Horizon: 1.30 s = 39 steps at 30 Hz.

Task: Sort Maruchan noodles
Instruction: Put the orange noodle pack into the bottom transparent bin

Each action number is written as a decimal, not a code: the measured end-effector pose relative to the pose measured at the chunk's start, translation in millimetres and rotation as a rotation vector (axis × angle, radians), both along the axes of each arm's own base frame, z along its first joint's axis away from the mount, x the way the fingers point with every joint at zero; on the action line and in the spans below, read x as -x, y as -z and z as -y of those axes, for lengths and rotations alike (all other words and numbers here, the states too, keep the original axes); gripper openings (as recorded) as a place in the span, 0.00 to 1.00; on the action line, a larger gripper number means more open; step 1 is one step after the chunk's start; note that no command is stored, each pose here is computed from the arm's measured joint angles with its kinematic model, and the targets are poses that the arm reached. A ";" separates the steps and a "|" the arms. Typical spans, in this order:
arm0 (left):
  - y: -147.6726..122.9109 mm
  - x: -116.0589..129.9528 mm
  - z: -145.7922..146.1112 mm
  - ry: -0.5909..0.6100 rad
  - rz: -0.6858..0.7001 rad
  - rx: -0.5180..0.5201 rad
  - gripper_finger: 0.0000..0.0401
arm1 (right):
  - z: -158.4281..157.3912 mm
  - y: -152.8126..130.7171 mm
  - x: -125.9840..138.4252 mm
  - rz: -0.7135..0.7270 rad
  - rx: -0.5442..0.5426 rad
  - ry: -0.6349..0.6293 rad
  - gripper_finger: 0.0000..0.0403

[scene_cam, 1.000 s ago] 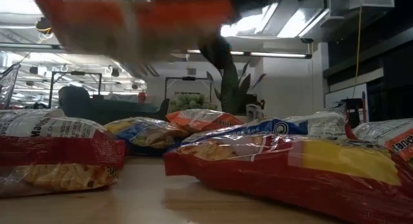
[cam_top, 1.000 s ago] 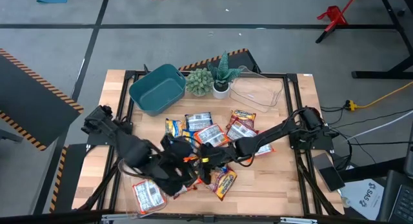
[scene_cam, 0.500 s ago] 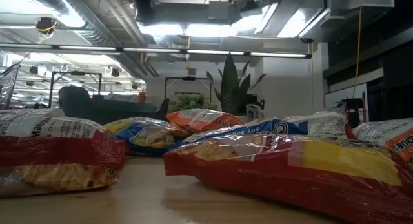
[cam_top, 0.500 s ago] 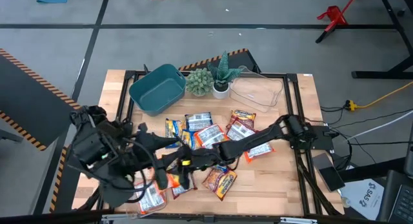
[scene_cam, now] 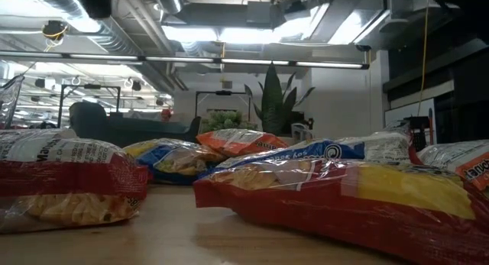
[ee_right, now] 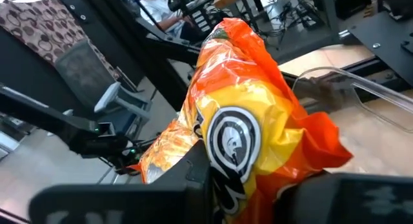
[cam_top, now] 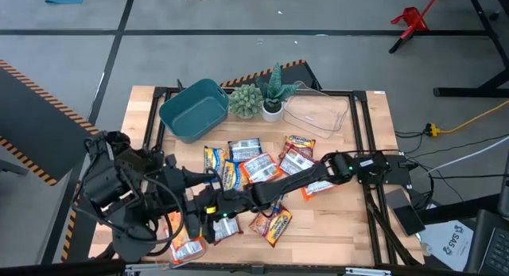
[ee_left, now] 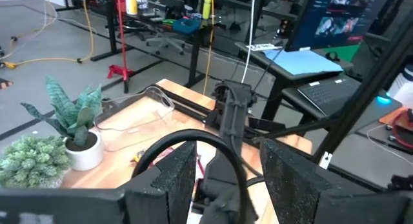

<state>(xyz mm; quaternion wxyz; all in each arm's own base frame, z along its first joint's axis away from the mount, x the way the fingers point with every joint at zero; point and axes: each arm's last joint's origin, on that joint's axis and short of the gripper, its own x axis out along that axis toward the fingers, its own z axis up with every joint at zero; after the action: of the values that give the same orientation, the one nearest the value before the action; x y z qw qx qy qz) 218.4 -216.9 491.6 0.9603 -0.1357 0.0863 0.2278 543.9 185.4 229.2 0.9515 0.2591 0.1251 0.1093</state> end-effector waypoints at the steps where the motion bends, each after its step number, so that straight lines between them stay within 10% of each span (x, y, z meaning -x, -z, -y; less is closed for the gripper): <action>1: 0.3 0.0 0.1 0.001 -0.003 -0.002 0.41 | 0.1 2.6 -2.7 0.002 0.000 0.002 0.17; 39: 0.2 0.9 -2.4 -0.024 0.002 -0.032 0.41 | 18.7 66.4 -31.5 0.063 0.237 0.062 0.19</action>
<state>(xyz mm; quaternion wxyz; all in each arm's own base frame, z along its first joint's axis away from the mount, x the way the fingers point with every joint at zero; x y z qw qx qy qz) 217.5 -214.6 491.4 0.9596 -0.1218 0.0800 0.2407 575.5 166.8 162.7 0.9818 0.1449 0.0994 0.0724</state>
